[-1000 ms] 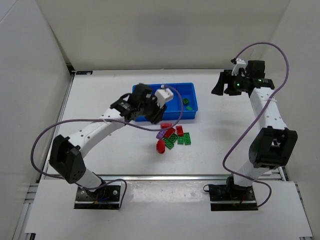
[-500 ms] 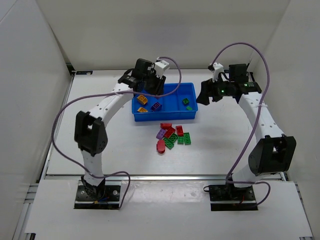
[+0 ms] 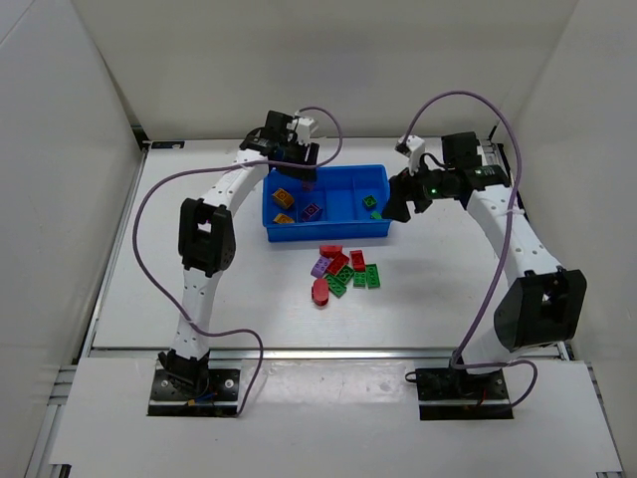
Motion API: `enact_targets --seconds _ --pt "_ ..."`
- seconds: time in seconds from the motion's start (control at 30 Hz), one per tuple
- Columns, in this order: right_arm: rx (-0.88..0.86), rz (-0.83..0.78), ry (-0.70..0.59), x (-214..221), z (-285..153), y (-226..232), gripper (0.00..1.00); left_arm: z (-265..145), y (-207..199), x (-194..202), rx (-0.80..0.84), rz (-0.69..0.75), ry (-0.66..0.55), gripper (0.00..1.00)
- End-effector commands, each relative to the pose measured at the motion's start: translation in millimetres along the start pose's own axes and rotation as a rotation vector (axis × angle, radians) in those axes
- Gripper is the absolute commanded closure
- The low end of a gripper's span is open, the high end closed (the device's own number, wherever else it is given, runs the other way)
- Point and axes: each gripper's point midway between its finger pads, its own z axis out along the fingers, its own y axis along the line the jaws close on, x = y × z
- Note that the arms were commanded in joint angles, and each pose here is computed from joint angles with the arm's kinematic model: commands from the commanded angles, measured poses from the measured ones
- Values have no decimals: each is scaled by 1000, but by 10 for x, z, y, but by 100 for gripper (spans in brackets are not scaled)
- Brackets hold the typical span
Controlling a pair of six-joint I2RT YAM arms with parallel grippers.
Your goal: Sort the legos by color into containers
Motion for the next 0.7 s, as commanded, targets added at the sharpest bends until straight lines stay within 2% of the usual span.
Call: enact_targets --seconds 0.0,0.13,0.2,0.3,0.33,0.4,0.43,0.57,0.67 --pt "-84 -134 -6 -48 26 282 18 -145 -31 -209 4 0 -42 21" --pt "-113 -333 31 28 229 444 18 -244 -9 -345 41 -12 -79 15" --pt "-116 -449 44 39 356 459 18 -413 -12 -567 52 -8 -138 15" --pt "-159 -599 63 55 609 604 19 -894 29 -983 39 -38 -255 15" --pt "-182 -648 67 55 689 692 19 -1174 112 -1131 28 -53 -306 15" --pt "-202 -725 86 87 889 700 20 -1475 185 -1224 24 -91 -346 15" --pt "-226 -759 86 81 970 760 20 -1638 346 -1230 0 -116 -363 15" --pt "-323 -880 104 176 1284 866 20 -2381 566 -1208 -56 -154 -422 15" --pt "-411 -960 126 327 1527 951 20 -2690 739 -979 -86 -206 -415 15"
